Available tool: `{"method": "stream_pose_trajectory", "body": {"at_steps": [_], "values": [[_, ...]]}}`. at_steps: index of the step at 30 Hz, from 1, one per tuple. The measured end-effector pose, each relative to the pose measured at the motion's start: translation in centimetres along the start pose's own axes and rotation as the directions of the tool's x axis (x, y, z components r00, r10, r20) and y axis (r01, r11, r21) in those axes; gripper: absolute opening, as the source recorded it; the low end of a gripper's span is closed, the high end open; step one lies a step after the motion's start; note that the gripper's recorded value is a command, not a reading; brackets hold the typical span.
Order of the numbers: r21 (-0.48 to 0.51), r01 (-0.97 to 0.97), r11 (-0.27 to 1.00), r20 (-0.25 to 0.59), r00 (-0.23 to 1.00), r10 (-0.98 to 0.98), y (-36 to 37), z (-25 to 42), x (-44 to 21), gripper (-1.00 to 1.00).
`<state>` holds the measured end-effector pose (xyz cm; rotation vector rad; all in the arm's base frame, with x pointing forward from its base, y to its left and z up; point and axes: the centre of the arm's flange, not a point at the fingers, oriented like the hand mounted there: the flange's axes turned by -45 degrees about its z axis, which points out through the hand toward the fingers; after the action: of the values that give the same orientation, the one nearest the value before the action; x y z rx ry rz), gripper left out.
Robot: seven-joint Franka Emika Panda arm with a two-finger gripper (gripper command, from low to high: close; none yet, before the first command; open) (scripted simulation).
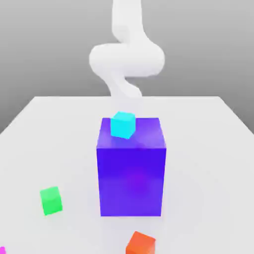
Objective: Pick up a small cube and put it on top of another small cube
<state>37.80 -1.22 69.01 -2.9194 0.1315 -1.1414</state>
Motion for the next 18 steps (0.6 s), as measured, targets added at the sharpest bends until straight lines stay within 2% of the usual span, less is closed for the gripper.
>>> {"method": "stream_pose_trajectory", "body": {"at_steps": [9,18], "values": [[-0.129,-0.229,0.965,0.174,0.953,0.250,5.7,14.1,1.2,0.00],[-0.292,-0.427,0.856,0.286,0.814,0.505,13.7,27.8,-2.2,0.00]]}}
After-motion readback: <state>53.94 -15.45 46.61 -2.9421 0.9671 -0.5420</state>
